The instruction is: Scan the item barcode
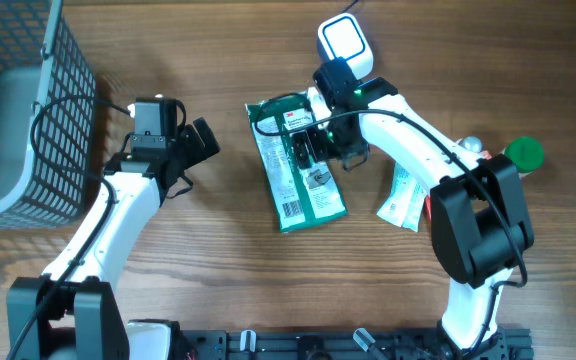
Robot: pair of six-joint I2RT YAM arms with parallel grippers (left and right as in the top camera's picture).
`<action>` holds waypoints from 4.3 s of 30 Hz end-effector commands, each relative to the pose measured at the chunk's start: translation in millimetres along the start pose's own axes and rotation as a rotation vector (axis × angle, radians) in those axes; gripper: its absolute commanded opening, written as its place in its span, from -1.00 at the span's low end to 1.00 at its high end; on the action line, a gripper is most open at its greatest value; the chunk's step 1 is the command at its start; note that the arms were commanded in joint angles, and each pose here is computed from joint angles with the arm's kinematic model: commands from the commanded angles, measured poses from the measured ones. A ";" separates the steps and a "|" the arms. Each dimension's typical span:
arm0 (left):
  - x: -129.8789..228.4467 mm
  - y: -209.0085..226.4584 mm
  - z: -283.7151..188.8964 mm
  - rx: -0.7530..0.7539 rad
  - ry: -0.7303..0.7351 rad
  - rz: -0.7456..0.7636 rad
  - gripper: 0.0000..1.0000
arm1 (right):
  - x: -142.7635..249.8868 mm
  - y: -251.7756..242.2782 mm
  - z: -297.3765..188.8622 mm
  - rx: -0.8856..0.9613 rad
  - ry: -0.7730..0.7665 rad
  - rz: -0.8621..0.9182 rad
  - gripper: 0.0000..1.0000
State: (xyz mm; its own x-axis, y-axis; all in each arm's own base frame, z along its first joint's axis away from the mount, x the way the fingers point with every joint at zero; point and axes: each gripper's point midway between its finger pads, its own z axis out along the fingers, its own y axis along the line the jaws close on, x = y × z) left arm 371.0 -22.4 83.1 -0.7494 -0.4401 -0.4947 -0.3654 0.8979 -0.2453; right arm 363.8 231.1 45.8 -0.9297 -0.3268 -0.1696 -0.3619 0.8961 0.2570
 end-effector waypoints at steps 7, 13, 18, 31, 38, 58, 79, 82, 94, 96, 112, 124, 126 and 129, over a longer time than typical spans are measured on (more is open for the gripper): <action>-5.8 0.2 -2.1 -0.006 -0.019 0.003 1.00 | -73.0 10.4 -7.2 -0.029 -0.298 -0.058 0.99; -5.8 0.2 -2.1 -0.006 -0.019 0.003 1.00 | -90.7 14.4 -13.5 -0.041 -0.375 -0.077 0.98; -5.8 0.2 -2.1 -0.006 -0.019 0.003 1.00 | -91.1 14.5 -13.7 -0.041 -0.377 -0.077 0.99; -21.3 -7.2 -26.7 0.036 -0.092 -0.002 1.00 | -91.2 14.6 -13.7 -0.041 -0.377 -0.077 0.99; -68.6 -28.3 -159.2 0.236 -0.442 -0.021 1.00 | -91.2 14.4 -13.7 -0.041 -0.377 -0.077 0.99; 5.7 30.2 -348.9 0.431 -0.853 -0.060 1.00 | -91.2 14.6 -13.7 -0.041 -0.377 -0.077 0.99; 2.5 43.2 -339.5 0.491 -1.107 -0.112 1.00 | -91.1 14.5 -13.5 -0.041 -0.376 -0.077 1.00; -7.8 25.8 -350.1 0.616 -1.226 -0.070 1.00 | -91.2 14.6 -13.7 -0.041 -0.377 -0.078 1.00; -2.4 18.4 -293.1 0.731 -1.353 -0.021 1.00 | -91.2 14.6 -13.7 -0.041 -0.377 -0.077 0.99; -1.0 19.2 -277.8 0.710 -1.311 -0.023 1.00 | -91.2 14.6 -13.7 -0.041 -0.377 -0.077 1.00; 26.5 27.8 -175.4 0.516 -1.003 0.071 1.00 | -91.1 14.5 -13.7 -0.041 -0.377 -0.077 0.99; 58.1 24.9 -134.0 0.378 -0.861 0.426 1.00 | -91.2 14.6 -13.7 -0.041 -0.377 -0.077 0.99; 58.0 24.8 -134.2 0.378 -0.862 0.427 1.00 | -91.2 14.6 -13.7 -0.041 -0.377 -0.078 0.99; 58.0 24.8 -134.3 0.378 -0.863 0.427 1.00 | -91.2 14.6 -13.7 -0.041 -0.377 -0.077 0.99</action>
State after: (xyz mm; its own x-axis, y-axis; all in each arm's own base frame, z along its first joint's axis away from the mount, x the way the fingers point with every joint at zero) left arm 244.8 -25.8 161.1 -0.0763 -0.1010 -0.9920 0.1439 0.9833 -0.1112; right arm 441.4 269.6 81.3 -0.8063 -0.2604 -0.5311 -0.4510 0.8516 0.2671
